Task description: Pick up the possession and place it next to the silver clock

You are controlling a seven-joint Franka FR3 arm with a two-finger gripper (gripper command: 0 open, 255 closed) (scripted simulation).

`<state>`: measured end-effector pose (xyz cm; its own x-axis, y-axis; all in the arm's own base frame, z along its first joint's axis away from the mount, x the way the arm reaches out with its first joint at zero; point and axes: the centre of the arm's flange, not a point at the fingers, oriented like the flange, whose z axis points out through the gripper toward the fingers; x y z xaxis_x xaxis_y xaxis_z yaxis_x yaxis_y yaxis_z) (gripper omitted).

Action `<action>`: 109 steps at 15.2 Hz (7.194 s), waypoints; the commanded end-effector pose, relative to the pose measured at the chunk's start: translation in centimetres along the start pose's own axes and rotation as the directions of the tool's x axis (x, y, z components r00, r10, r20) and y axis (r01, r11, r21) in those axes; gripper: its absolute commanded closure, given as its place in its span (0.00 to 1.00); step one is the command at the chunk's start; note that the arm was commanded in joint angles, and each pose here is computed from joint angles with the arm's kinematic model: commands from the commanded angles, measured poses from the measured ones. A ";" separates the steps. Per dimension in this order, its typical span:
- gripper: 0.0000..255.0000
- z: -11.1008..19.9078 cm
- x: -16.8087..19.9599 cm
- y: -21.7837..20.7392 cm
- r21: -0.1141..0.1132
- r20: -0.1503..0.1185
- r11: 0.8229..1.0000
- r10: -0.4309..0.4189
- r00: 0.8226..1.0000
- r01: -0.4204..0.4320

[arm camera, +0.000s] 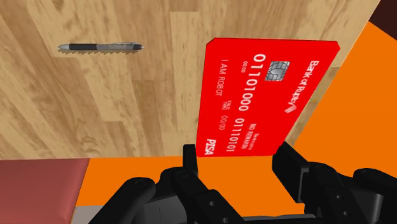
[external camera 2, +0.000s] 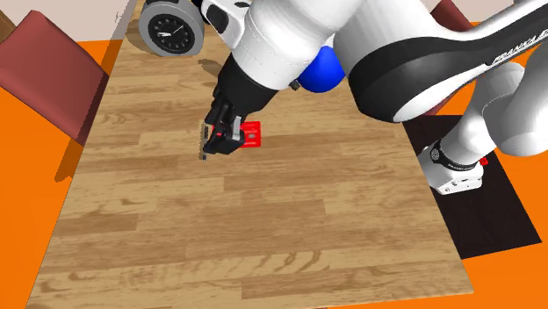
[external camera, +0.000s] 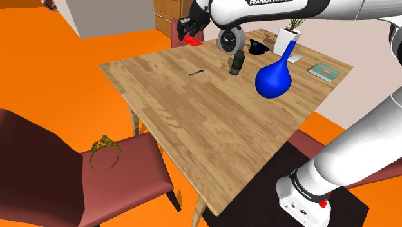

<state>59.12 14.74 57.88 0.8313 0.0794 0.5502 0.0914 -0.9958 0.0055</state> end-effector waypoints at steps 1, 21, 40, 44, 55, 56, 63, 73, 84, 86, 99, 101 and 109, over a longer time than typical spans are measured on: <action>1.00 0.1 0.0 2.6 0.001 0.000 1.000 -0.002 1.000 0.002; 1.00 0.8 1.0 28.9 0.001 0.000 1.000 -0.002 1.000 0.002; 1.00 3.5 0.3 46.8 0.001 0.000 1.000 -0.002 1.000 0.002; 1.00 5.3 -0.9 46.8 0.001 0.000 1.000 -0.002 1.000 0.002; 1.00 10.1 -4.1 46.8 0.001 0.000 1.000 -0.002 1.000 0.002; 1.00 10.6 -4.4 46.8 0.001 0.000 1.000 -0.002 1.000 0.002; 1.00 13.6 -6.4 46.8 0.001 0.000 1.000 -0.002 1.000 0.002; 1.00 18.0 -9.3 46.7 0.001 0.000 1.000 -0.002 1.000 0.002; 1.00 22.8 -12.4 46.7 0.001 0.000 1.000 -0.002 1.000 0.002; 1.00 22.8 -12.4 46.7 0.001 0.000 1.000 -0.002 1.000 0.002; 0.00 20.1 -12.4 46.7 0.001 0.000 1.000 -0.002 1.000 0.002; 0.00 17.8 -12.4 46.7 0.001 0.000 1.000 -0.002 1.000 0.002; 0.00 17.8 -12.4 46.7 0.001 0.000 1.000 -0.002 1.000 0.002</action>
<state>63.07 -32.18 37.81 0.8180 0.0859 0.5688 0.0895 -0.9958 0.0216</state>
